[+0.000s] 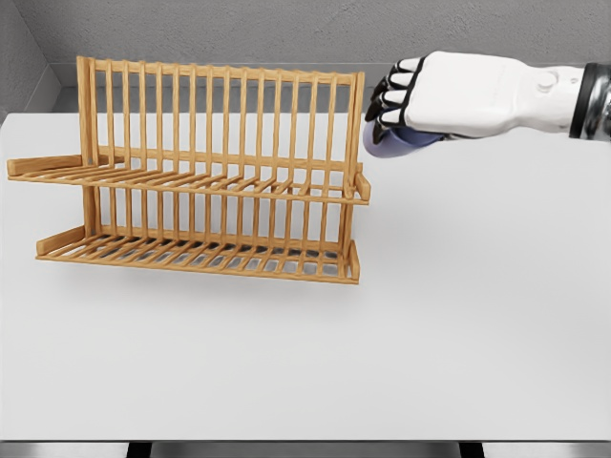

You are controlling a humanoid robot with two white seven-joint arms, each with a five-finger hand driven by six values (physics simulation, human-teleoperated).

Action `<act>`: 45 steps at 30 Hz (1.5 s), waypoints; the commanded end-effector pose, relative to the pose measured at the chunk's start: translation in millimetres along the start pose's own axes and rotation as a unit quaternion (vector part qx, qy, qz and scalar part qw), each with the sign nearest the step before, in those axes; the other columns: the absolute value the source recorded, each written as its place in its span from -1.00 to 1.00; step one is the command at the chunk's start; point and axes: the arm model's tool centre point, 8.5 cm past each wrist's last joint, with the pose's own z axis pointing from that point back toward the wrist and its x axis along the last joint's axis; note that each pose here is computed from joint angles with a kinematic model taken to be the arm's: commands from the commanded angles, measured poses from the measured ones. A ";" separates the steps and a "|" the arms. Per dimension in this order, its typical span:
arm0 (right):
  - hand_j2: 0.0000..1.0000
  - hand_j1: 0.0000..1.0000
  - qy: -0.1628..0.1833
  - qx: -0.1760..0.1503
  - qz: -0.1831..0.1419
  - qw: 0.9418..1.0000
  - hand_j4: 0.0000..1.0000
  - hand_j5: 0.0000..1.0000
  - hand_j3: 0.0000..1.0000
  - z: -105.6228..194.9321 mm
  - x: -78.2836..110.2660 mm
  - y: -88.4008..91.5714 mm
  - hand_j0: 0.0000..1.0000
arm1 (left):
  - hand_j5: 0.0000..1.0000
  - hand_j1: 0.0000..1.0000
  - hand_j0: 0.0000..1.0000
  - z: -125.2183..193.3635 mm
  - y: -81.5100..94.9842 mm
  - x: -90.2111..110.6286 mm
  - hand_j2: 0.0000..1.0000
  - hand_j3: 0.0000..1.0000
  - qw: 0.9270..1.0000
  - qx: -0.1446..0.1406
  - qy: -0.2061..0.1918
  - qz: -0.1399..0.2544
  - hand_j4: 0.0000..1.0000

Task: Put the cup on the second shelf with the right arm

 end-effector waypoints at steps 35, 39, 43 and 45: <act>0.96 0.96 -0.060 0.007 -0.016 0.998 0.96 0.96 0.96 -53.8 27.6 3.9 0.96 | 1.00 1.00 1.00 0.0 0.0 0.0 1.00 1.00 1.000 0.000 0.000 0.000 1.00; 1.00 1.00 -0.062 0.011 -0.018 0.998 1.00 1.00 1.00 -56.1 29.1 5.8 1.00 | 1.00 1.00 1.00 0.0 0.0 0.0 1.00 1.00 1.000 0.000 0.000 0.000 1.00; 1.00 1.00 -0.051 0.006 -0.010 0.999 1.00 1.00 1.00 -49.9 22.9 -2.0 1.00 | 1.00 1.00 1.00 0.0 0.0 0.0 1.00 1.00 1.000 0.000 0.000 0.000 1.00; 1.00 1.00 -0.001 -0.019 0.006 1.000 1.00 1.00 1.00 -14.6 -0.4 -21.2 1.00 | 1.00 1.00 1.00 0.0 0.0 0.0 1.00 1.00 1.000 0.000 0.000 0.000 1.00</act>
